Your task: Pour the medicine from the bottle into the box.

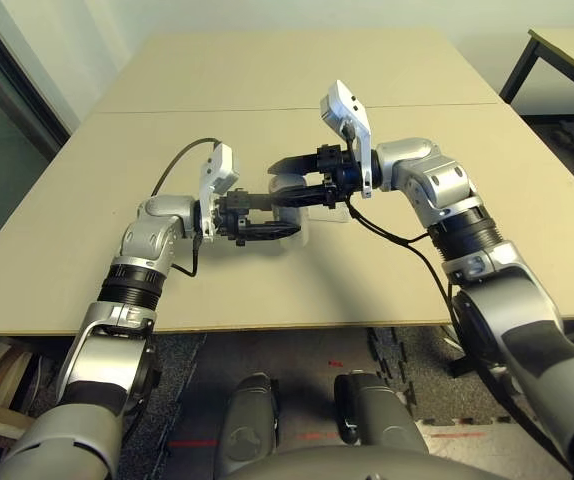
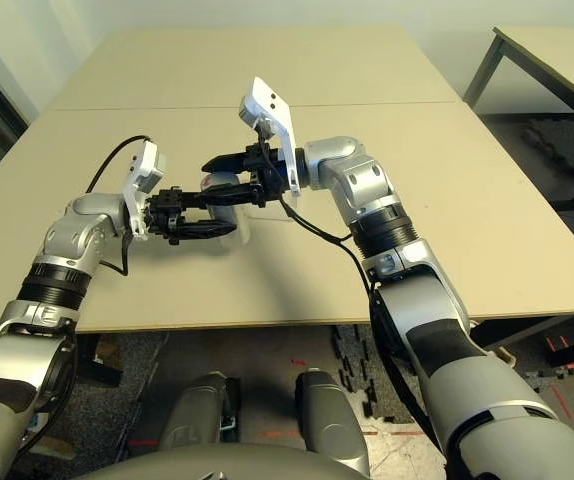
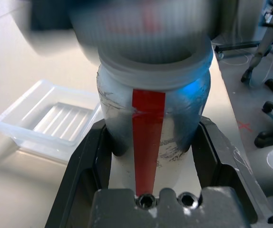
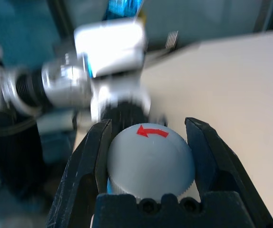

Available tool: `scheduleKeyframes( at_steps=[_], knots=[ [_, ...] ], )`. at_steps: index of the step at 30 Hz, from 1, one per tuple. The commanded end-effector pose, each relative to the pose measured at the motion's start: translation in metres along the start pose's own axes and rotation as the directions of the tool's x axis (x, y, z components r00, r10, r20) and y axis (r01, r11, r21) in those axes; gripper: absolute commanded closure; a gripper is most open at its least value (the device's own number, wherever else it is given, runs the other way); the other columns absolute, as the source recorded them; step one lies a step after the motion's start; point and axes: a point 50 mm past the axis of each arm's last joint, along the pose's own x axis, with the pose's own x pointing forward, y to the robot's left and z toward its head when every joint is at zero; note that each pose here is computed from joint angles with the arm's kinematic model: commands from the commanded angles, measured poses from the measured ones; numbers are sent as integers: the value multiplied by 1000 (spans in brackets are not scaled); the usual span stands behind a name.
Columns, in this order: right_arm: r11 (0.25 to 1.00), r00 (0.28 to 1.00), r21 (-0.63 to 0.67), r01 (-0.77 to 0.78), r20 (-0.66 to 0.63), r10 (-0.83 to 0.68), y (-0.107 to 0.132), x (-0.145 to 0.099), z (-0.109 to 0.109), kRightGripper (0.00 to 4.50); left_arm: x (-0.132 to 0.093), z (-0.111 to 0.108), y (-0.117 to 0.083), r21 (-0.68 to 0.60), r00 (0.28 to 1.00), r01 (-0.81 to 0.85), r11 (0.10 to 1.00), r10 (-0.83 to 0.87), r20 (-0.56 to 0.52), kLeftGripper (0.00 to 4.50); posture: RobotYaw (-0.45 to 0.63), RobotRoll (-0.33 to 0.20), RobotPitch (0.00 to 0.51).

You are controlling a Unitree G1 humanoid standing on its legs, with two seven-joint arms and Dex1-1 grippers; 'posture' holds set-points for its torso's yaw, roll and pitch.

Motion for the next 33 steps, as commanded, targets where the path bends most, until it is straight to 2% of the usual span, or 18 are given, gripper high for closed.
scheduleKeyframes(
  at_steps=[1,4,7,12,14,18,23,28,33],
  knots=[
    [999,998,-1,41,38,-41,-4,-9,8,1905,0,0,0,6,1000,7,1000,-7,-21,1835,-71,0,54],
    [997,997,-24,73,36,-72,-6,-13,9,1905,0,0,0,7,1000,6,1000,-6,-22,1835,-71,0,54],
    [982,987,-97,163,19,-162,-13,-23,5,1905,-1,-1,1,5,1000,2,1000,-2,-26,1835,-72,0,54],
    [941,947,-109,322,24,-321,-28,-46,-3,1905,-5,-2,2,3,999,-13,1000,13,-31,1835,-65,0,56],
    [889,895,-124,442,-4,-446,-39,-67,-15,1905,-7,-1,2,4,999,-19,1000,19,-33,1835,-63,0,57],
    [802,800,-90,591,-59,-597,-49,-95,-43,1905,-8,-2,2,4,999,-21,1000,21,-35,1835,-65,0,60],
    [638,609,-116,761,-211,-764,-51,-130,-94,1905,-8,-1,2,4,999,-16,1000,16,-38,1835,-70,0,63],
    [558,523,-68,827,-273,-808,-45,-144,-124,1905,-8,0,3,2,999,-9,1000,9,-42,1835,-77,0,64],
    [495,470,-15,869,-291,-833,-41,-151,-138,1905,-6,0,3,2,999,-2,1000,2,-43,1835,-80,0,60]
  ],
)
